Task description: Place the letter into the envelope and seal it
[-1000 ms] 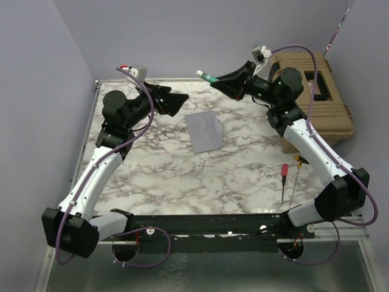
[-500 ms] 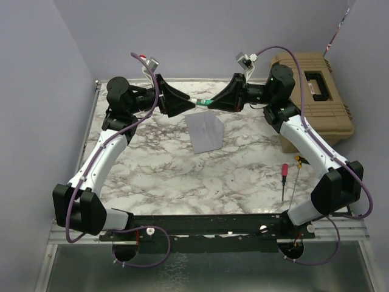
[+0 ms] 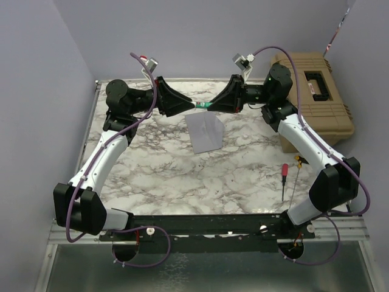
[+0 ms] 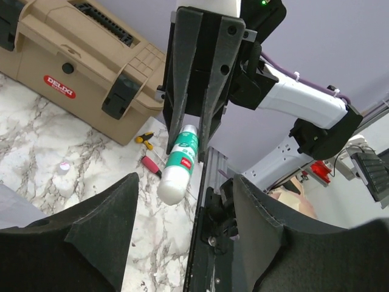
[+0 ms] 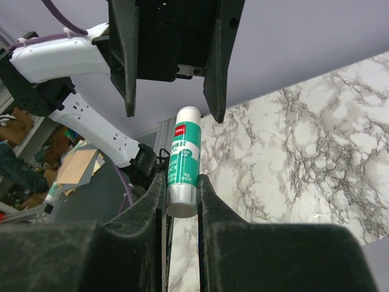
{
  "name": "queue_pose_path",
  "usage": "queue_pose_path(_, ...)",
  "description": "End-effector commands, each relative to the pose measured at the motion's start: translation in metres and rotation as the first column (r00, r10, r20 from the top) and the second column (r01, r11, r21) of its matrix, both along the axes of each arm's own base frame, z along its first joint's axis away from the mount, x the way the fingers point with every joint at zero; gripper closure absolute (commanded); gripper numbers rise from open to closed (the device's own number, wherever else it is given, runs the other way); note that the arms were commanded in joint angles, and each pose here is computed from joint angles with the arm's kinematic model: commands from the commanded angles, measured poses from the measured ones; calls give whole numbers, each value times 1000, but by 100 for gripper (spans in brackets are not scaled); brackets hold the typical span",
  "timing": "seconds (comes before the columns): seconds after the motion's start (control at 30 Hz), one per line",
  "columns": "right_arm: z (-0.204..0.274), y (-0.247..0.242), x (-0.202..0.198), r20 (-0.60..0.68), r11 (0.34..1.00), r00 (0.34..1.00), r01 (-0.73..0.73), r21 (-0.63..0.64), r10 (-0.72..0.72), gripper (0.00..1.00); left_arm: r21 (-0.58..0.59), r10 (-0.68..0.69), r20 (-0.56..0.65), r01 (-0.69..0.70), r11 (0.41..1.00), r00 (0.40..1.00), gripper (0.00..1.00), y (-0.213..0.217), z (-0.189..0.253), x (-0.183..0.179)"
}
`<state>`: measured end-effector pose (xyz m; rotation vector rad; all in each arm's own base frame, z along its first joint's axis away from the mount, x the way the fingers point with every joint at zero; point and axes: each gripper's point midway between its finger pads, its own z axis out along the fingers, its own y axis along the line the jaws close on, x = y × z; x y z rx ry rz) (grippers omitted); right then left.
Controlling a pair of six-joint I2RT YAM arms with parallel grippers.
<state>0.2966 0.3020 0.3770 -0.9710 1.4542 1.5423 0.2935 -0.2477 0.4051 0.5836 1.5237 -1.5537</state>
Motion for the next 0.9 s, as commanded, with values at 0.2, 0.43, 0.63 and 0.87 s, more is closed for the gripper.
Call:
queue_pose_path(0.2, 5, -1, -8, 15, 998, 998, -58, 24, 57, 100, 10, -52, 2, 52, 999, 999, 40, -7, -7, -7)
queue_pose_path(0.43, 5, 0, -5, 12, 998, 998, -62, 25, 62, 100, 14, -78, -1, 78, 997, 997, 66, -12, -8, -10)
queue_pose_path(0.63, 3, 0, -5, 10, 998, 998, -68, 16, 68, 100, 12, -70, 1, 70, 997, 998, 80, -13, -8, -7)
queue_pose_path(0.87, 7, 0, -2, -1, 999, 999, -34, 28, 34, 94, 8, -43, 14, 43, 999, 999, 100, -12, -7, -4)
